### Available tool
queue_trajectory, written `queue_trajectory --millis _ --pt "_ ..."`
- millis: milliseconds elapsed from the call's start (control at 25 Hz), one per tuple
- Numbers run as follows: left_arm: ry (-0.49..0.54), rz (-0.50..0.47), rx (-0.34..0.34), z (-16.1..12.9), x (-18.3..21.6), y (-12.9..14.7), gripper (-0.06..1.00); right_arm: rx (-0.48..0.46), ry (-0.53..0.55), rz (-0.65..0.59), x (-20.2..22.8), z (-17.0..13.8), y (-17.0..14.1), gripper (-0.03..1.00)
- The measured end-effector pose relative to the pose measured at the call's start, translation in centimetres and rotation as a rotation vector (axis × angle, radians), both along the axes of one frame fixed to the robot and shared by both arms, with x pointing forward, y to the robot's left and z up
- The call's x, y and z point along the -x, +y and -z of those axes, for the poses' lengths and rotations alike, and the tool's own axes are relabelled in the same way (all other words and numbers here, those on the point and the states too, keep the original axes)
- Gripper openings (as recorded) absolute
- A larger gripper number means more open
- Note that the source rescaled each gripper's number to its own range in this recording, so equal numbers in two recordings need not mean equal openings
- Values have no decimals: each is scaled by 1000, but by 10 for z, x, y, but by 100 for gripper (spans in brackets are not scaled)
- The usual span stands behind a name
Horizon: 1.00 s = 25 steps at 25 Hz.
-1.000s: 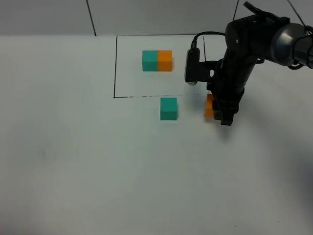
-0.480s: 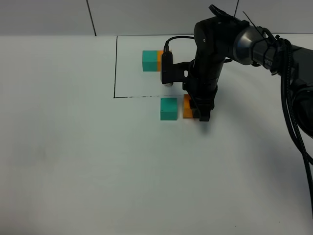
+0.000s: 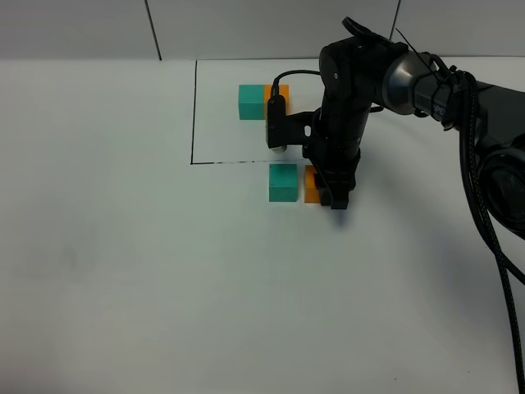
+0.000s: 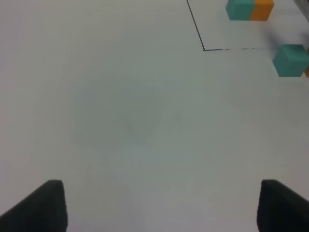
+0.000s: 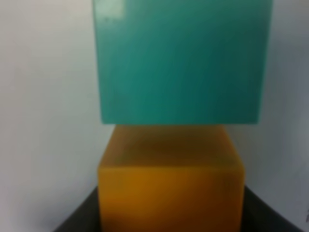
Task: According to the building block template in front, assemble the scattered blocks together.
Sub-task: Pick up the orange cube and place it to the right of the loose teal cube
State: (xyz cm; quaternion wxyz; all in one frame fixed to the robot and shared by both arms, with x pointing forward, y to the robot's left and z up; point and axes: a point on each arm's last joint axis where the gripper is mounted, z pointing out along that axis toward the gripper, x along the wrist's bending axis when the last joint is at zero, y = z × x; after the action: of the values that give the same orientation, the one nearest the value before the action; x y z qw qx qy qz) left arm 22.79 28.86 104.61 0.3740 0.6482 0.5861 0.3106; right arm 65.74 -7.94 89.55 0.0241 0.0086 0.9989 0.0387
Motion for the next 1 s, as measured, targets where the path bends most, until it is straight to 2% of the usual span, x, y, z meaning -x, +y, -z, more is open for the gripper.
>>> queue_trajectory --millis 1000 --pt "0 0 0 0 0 0 68 -14 -16 33 0 3 6 2"
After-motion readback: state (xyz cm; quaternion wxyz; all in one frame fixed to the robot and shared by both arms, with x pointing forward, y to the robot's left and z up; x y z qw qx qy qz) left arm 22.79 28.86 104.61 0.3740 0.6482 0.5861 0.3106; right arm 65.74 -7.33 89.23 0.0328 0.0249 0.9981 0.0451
